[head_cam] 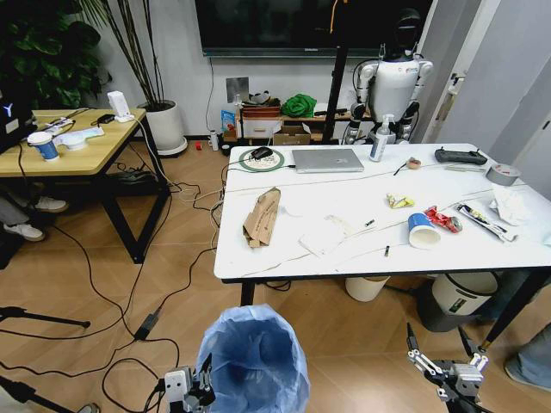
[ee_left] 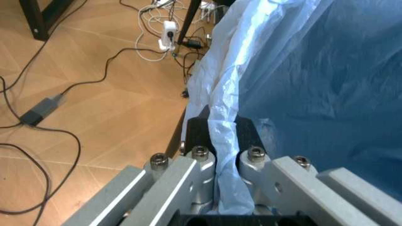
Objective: Pick up the trash bin and place the trash from the table into it.
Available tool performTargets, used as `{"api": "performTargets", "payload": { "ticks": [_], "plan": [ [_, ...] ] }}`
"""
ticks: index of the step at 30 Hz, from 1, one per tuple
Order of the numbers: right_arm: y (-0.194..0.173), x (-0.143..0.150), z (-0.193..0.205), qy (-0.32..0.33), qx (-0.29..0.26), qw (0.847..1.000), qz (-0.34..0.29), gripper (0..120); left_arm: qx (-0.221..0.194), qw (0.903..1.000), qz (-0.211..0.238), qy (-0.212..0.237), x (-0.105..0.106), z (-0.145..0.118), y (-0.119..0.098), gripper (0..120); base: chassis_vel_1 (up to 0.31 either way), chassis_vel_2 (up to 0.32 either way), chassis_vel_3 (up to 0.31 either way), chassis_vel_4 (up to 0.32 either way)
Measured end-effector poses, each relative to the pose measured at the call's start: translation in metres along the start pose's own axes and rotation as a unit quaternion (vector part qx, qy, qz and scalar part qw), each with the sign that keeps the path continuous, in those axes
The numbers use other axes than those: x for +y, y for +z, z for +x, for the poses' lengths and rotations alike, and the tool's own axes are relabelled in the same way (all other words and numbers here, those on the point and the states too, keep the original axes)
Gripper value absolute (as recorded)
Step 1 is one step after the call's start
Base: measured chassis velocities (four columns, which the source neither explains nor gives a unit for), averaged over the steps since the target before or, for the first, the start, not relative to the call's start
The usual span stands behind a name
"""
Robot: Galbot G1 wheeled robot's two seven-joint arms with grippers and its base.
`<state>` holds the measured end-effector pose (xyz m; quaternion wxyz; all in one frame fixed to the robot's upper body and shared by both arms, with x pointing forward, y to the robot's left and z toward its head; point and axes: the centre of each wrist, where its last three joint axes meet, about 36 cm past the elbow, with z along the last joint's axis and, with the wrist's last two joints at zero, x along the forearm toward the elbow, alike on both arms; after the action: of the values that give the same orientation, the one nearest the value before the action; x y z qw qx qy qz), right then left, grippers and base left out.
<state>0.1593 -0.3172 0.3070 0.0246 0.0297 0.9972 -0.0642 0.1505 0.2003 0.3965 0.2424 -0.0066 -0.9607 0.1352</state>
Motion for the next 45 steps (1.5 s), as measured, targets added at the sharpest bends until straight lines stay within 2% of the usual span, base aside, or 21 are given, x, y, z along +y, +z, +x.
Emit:
{"api": "performTargets", "payload": {
  "ticks": [11,16,22,29,35,38,41,43,45],
  "plan": [
    [-0.011,0.014,-0.005,-0.011,0.001,1.0,-0.027,100,-0.009,0.9997,-0.01,-0.022,0.008,-0.002,-0.01,0,0.0,0.0,0.0,0.0],
    [-0.048,0.038,-0.02,-0.031,-0.003,0.997,-0.067,100,-0.002,0.9998,-0.019,0.003,0.016,-0.006,-0.027,0,0.0,0.0,0.0,0.0],
    [-0.089,0.042,-0.046,-0.053,-0.012,0.995,-0.078,100,0.0,0.9998,-0.018,0.011,0.023,-0.002,-0.04,0,0.0,0.0,0.0,0.0],
    [-0.103,0.044,-0.068,-0.097,-0.017,0.992,-0.084,100,0.013,0.9998,-0.016,0.001,0.028,0.004,-0.042,0,0.0,0.0,0.0,0.0],
    [-0.102,0.034,-0.082,-0.09,-0.012,0.99,-0.106,100,0.008,0.9998,-0.013,-0.01,0.032,0.008,-0.046,0,0.0,0.0,0.0,0.0],
    [-0.115,0.02,-0.099,-0.08,-0.008,0.988,-0.133,100,0.005,0.9998,-0.012,-0.016,0.033,0.009,-0.046,0,0.0,0.0,0.0,0.0],
    [-0.125,0.01,-0.109,-0.083,-0.006,0.988,-0.13,100,0.002,0.9998,-0.013,-0.018,0.034,0.01,-0.047,0,0.0,0.0,0.0,0.0],
    [-0.142,-0.005,-0.123,-0.099,-0.005,0.989,-0.111,100,-0.002,0.9997,-0.014,-0.02,0.035,0.01,-0.049,0,0.0,0.0,0.0,0.0],
    [-0.178,-0.027,-0.145,-0.122,-0.011,0.989,-0.086,100,-0.012,0.9996,-0.014,-0.021,0.035,0.009,-0.054,0,0.0,0.0,0.0,0.0]
  ]
}}
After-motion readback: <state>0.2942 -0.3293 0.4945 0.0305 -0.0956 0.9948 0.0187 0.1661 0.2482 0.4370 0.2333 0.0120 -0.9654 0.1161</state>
